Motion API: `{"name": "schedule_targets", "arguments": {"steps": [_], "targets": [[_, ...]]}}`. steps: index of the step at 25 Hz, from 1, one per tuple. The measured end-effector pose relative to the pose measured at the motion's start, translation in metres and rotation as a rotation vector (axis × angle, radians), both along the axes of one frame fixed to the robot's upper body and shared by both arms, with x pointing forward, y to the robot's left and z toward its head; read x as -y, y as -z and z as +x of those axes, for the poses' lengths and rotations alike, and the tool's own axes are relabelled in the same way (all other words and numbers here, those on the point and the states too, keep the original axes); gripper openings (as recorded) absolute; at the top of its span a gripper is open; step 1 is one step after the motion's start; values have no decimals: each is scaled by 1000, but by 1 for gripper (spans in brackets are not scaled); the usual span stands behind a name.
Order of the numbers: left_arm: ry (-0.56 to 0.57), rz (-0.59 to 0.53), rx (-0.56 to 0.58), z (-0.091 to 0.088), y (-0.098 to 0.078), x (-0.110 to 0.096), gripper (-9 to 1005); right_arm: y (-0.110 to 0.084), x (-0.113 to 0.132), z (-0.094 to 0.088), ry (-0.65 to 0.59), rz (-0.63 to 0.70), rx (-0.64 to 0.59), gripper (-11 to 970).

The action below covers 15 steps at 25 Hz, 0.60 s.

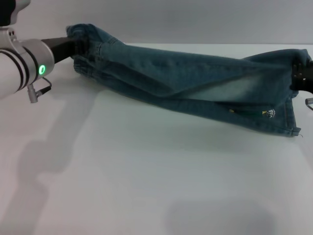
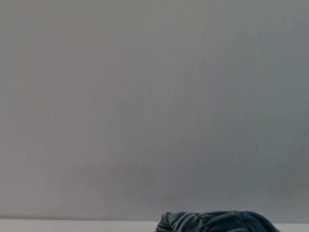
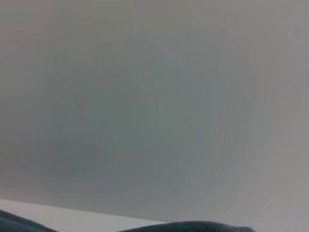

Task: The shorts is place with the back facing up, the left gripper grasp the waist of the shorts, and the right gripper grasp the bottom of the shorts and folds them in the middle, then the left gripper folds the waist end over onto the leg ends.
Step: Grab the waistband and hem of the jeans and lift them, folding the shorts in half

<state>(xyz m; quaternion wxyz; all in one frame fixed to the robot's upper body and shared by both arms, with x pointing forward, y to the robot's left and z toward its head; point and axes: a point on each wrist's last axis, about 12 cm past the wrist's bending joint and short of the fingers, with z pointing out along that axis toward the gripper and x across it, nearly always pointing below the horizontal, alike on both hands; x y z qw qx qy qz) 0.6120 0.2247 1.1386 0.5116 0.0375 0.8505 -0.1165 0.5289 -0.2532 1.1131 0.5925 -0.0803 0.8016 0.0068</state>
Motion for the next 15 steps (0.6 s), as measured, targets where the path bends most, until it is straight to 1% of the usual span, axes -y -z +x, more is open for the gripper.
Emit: {"name": "schedule_targets", "arguments": {"steps": [6, 9, 12, 15], "targets": [[6, -9, 16, 9, 1, 7, 222, 5, 9, -1, 23, 6, 3, 57], [1, -16, 28, 13, 3, 7, 222, 11, 19, -1, 50, 22, -6, 57], [5, -25, 35, 16, 4, 11, 222, 15, 22, -1, 57, 67, 0, 56], [14, -22, 37, 19, 5, 15, 223, 18, 22, -1, 49, 74, 8, 56]]}}
